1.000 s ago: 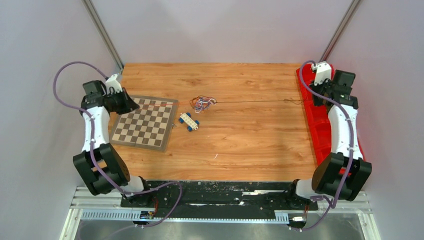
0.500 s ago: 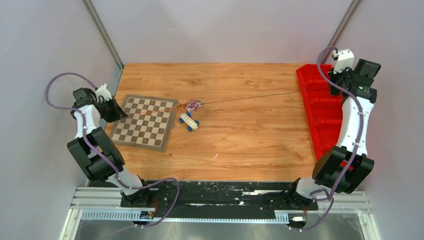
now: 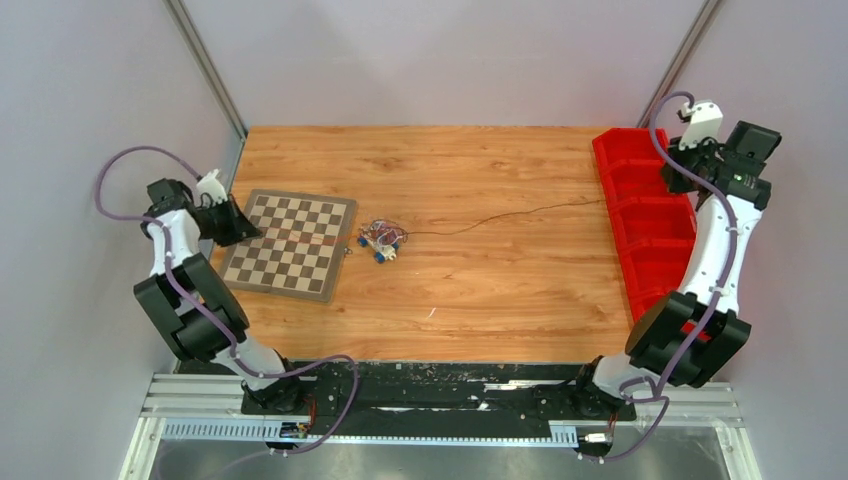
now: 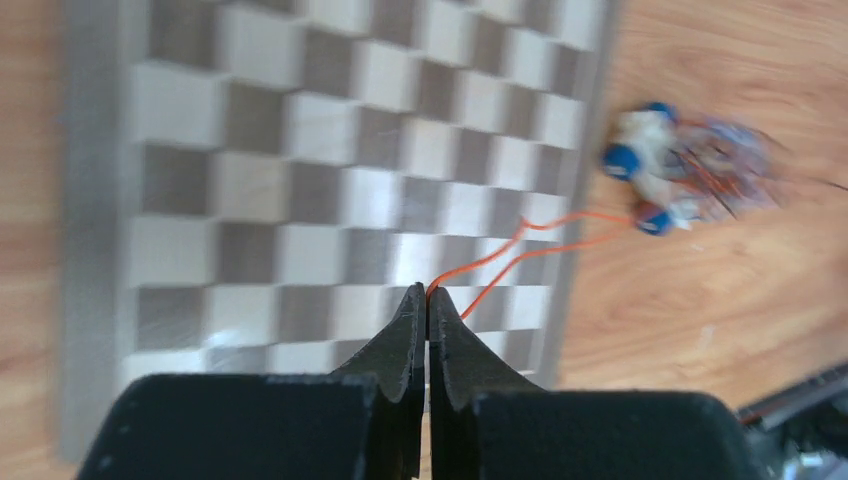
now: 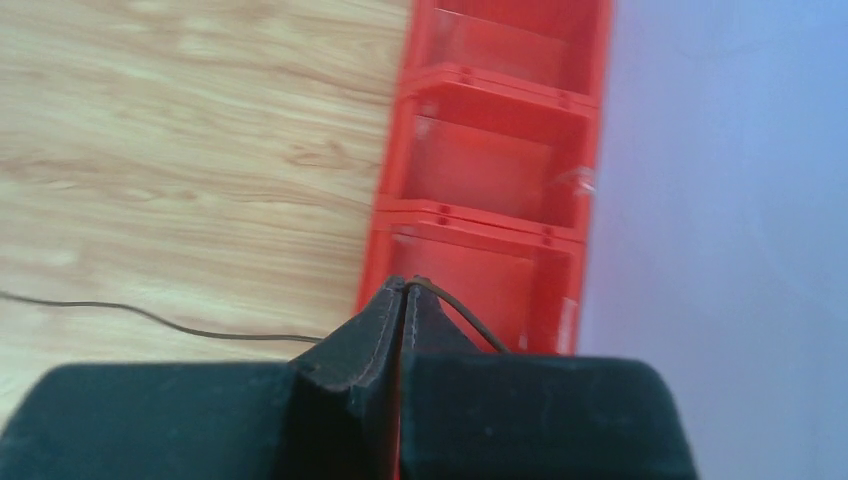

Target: Untangle the cables

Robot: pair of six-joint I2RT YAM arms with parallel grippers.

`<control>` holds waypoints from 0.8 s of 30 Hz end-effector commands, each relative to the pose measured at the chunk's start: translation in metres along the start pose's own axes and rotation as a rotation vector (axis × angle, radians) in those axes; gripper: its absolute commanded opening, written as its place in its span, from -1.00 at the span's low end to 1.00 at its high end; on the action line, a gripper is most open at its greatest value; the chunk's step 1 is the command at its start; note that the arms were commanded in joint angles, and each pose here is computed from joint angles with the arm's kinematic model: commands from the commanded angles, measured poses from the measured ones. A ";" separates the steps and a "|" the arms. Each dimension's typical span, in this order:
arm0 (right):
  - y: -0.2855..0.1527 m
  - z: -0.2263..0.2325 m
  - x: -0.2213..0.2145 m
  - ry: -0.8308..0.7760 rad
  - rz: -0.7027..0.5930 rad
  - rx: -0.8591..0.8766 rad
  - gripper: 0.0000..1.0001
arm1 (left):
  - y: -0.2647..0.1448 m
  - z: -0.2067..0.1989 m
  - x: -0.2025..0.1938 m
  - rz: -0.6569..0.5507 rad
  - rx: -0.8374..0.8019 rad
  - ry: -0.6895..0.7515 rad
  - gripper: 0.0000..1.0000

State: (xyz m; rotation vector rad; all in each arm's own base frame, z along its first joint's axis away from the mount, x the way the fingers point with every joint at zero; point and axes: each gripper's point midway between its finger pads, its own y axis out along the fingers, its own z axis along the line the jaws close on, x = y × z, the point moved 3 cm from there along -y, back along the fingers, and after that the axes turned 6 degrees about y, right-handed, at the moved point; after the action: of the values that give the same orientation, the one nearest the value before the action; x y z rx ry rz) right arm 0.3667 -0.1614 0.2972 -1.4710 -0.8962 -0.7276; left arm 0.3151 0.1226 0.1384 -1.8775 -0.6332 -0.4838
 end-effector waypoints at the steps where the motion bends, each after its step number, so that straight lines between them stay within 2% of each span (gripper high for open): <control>1: -0.022 0.085 0.024 -0.060 -0.093 0.306 -1.00 | -0.028 -0.130 0.026 -0.103 -0.380 0.185 -1.00; 2: -0.024 0.103 0.026 -0.069 -0.092 0.362 -1.00 | -0.033 -0.172 0.025 -0.089 -0.460 0.242 -1.00; 4: -0.022 0.130 0.026 -0.079 -0.081 0.427 -1.00 | -0.041 -0.231 0.026 -0.103 -0.593 0.334 -1.00; 5: -0.020 0.138 0.025 -0.081 -0.072 0.447 -1.00 | -0.046 -0.250 0.022 -0.087 -0.652 0.311 -1.00; 6: -0.016 0.142 0.021 -0.076 -0.058 0.460 -1.00 | -0.049 -0.278 0.018 -0.095 -0.728 0.375 -1.00; 8: -0.005 0.140 0.010 -0.072 -0.024 0.451 -1.00 | -0.054 -0.306 0.008 -0.078 -0.831 0.404 -1.00; 12: 0.017 0.135 -0.034 -0.091 0.096 0.424 -0.99 | -0.027 -0.297 -0.029 0.021 -0.837 0.368 -1.00; 13: 0.021 0.136 -0.044 -0.095 0.122 0.431 -0.89 | -0.017 -0.291 -0.041 0.041 -0.839 0.416 -1.00; 14: 0.023 0.138 -0.054 -0.096 0.151 0.442 -0.54 | -0.012 -0.284 -0.065 0.133 -0.833 0.396 -1.00; 15: 0.025 0.141 -0.062 -0.095 0.174 0.456 -0.10 | -0.004 -0.283 -0.084 0.167 -0.858 0.509 -1.00; 16: 0.026 0.146 -0.067 -0.090 0.191 0.476 0.28 | -0.005 -0.276 -0.115 0.286 -0.848 0.497 -1.00; 17: 0.027 0.152 -0.069 -0.079 0.198 0.499 0.53 | -0.007 -0.278 -0.138 0.351 -0.885 0.575 -1.00; 19: 0.028 0.171 -0.070 -0.062 0.202 0.563 0.77 | -0.008 -0.282 -0.159 0.381 -0.909 0.675 -0.83; 21: 0.029 0.199 -0.066 -0.052 0.210 0.651 0.83 | -0.008 -0.287 -0.161 0.351 -0.921 0.716 -0.41; 22: 0.029 0.219 -0.064 -0.052 0.217 0.708 0.85 | -0.007 -0.288 -0.156 0.334 -0.905 0.738 -0.06; 24: 0.034 0.251 -0.055 -0.037 0.209 0.797 0.86 | 0.000 -0.285 -0.138 0.304 -0.833 0.790 0.27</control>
State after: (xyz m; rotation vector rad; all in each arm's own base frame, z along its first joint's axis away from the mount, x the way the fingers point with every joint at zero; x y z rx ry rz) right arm 0.3435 0.0178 0.1916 -1.0433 -0.8370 -0.1969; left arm 0.1674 -0.1747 0.1401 -2.4115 0.4940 -1.0630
